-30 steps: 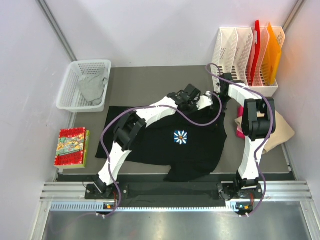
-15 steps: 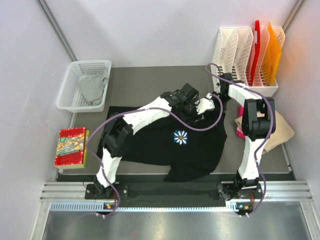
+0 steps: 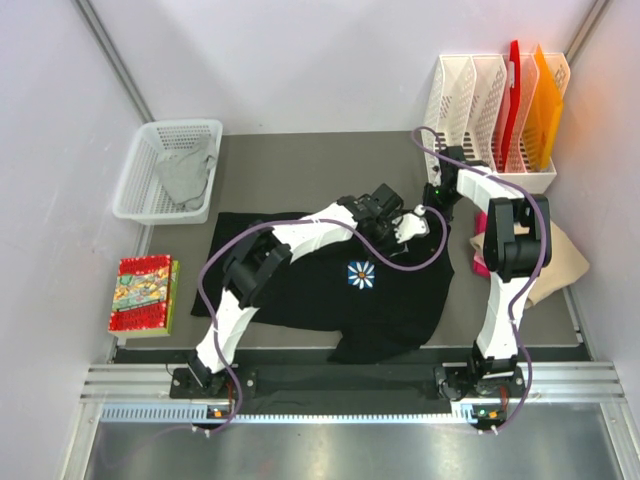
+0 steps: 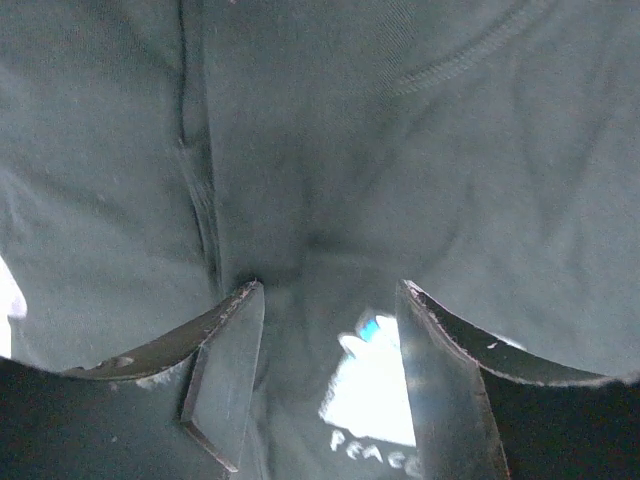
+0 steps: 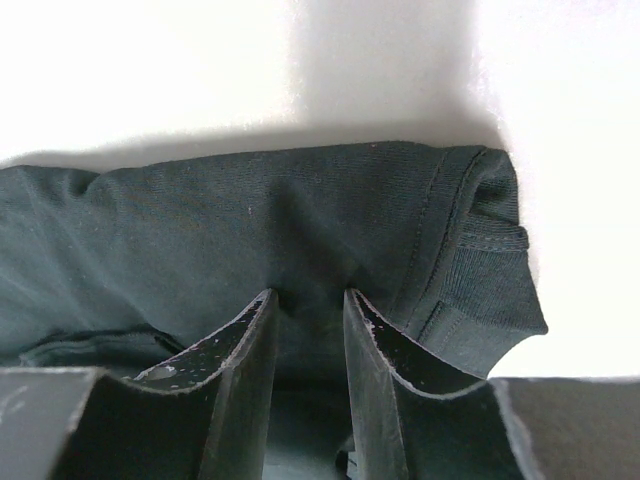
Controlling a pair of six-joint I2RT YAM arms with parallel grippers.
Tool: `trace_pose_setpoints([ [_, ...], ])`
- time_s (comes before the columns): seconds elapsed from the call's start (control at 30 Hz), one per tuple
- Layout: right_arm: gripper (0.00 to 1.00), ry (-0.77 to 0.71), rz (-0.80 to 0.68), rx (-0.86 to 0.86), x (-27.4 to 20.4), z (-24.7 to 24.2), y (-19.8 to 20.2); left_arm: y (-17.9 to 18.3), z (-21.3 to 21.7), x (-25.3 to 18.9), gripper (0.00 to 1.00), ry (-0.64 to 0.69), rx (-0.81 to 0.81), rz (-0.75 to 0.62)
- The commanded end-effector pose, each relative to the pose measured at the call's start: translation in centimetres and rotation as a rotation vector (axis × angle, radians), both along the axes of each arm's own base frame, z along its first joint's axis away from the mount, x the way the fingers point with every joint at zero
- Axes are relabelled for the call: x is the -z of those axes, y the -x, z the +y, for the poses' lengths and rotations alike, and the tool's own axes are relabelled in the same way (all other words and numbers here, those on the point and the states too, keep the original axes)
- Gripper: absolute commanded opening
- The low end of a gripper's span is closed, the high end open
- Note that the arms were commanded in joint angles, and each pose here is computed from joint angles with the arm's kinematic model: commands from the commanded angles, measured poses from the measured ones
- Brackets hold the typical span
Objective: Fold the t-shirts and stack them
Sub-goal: Fold the flattened tshirt in 1/3 of the way
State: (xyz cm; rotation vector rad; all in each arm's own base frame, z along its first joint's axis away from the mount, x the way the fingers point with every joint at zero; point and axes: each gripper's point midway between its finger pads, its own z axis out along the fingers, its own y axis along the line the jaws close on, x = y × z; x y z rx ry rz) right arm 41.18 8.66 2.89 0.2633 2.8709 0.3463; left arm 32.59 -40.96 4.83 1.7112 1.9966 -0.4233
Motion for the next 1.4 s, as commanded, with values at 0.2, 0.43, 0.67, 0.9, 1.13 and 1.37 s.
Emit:
trace_pose_setpoints([
  [0.2,0.32,-0.027,-0.055,0.003,-1.9,0.3,-0.8,-4.0,-2.9,0.9,0.48,0.022,-0.053,-0.101],
  [0.43,0.32,-0.030,-0.052,0.002,-1.8,0.4,-0.4,-6.1,-3.0,0.2,0.18,0.022,-0.067,-0.154],
  [0.67,0.32,-0.034,-0.050,0.002,-1.6,0.4,-0.3,-7.8,-2.8,-3.0,0.13,0.056,-0.081,-0.178],
  [0.9,0.31,-0.037,-0.048,0.003,-1.5,0.5,-0.2,-8.5,-1.8,-6.4,0.28,0.090,-0.085,-0.193],
  [1.13,0.31,-0.039,-0.043,0.004,-1.3,0.5,-0.3,-6.3,-0.6,-7.0,0.55,0.083,-0.074,-0.110],
  [1.37,0.31,-0.044,-0.039,0.001,-1.2,0.6,-0.2,-9.9,0.2,-7.8,0.51,0.156,-0.220,-0.167],
])
